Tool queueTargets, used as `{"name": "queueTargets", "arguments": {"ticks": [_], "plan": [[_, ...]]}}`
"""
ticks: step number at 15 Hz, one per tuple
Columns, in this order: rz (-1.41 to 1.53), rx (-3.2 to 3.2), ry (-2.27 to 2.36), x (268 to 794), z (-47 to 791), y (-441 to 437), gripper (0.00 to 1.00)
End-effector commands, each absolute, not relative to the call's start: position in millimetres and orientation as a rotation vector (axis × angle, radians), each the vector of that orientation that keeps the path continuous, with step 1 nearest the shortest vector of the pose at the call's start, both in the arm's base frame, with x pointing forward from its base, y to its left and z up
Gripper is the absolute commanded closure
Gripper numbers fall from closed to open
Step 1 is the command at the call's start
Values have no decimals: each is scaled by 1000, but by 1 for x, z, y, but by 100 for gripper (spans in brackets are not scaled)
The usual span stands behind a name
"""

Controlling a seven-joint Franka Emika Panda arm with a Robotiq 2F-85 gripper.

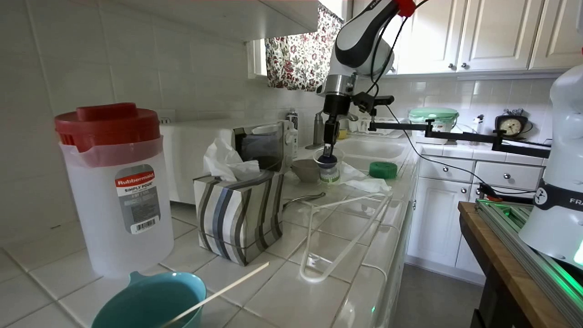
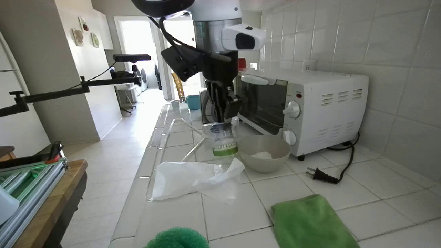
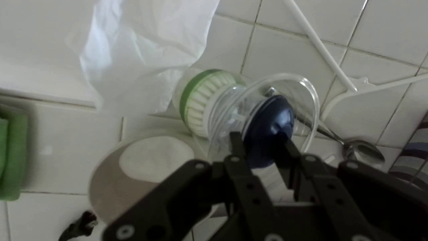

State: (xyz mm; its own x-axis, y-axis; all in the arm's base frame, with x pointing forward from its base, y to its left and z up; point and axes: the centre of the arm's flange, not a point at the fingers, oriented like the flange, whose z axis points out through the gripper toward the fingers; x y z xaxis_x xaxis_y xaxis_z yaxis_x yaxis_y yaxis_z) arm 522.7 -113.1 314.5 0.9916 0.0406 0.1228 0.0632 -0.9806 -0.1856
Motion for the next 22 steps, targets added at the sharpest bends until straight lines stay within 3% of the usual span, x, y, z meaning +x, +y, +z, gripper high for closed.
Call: {"name": "queueTargets", "arguments": {"ticks": [1, 22], "plan": [[-224, -2903, -82, 523, 315, -117, 93], [-266, -2818, -30, 520, 314, -121, 93]]}}
